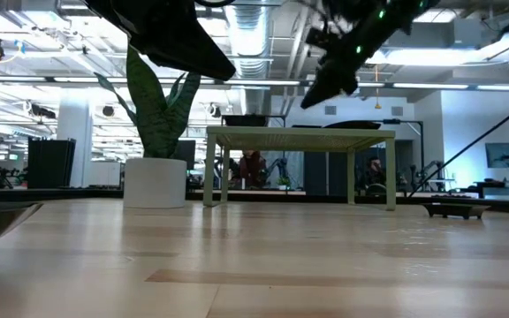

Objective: Pick & Place Mini shaped plates
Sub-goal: Stack the square plate on top of the square plate on the shelf

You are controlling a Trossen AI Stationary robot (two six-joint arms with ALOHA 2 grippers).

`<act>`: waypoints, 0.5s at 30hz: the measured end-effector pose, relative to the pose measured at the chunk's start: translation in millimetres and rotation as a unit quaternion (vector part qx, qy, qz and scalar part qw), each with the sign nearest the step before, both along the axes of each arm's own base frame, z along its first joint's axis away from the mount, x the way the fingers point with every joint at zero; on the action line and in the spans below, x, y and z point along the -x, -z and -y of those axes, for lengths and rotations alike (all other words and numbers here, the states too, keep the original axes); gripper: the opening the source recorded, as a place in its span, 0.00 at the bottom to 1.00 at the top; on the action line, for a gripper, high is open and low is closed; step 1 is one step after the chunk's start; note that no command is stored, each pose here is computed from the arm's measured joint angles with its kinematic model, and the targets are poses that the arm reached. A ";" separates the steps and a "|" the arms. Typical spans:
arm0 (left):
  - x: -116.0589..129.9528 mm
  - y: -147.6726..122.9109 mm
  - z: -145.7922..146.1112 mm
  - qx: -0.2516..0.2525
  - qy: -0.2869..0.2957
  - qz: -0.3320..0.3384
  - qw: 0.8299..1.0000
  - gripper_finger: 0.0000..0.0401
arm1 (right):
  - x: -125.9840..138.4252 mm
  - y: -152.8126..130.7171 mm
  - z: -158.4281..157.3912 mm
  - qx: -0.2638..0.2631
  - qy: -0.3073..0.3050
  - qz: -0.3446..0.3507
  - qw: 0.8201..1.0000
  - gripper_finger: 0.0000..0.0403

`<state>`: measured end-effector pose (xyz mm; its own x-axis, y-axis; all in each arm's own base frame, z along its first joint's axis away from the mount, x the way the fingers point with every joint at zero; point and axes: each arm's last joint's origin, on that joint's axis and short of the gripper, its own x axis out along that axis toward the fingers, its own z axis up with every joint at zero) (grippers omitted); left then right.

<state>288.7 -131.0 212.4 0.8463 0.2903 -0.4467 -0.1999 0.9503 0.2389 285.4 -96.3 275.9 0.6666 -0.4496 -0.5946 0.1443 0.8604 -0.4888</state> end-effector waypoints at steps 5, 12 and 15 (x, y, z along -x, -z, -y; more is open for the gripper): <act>0.0 0.1 0.0 0.000 0.000 0.000 1.000 0.29 | 1.8 -23.3 -51.7 -0.026 -0.046 -0.024 0.998 0.44; -0.2 -0.3 0.4 0.020 -0.009 0.009 1.000 0.29 | 35.3 -50.2 -114.1 -0.087 -0.047 -0.086 0.991 0.50; -0.2 -0.4 0.4 0.024 -0.011 0.011 1.000 0.29 | 57.7 -55.2 -131.1 -0.135 -0.022 -0.100 0.986 0.48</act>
<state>288.9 -131.4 212.8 0.8499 0.2875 -0.4416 -0.2258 0.9559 0.1878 227.7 34.8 331.1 0.5393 -0.2308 -0.8099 0.0281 0.9661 -0.2566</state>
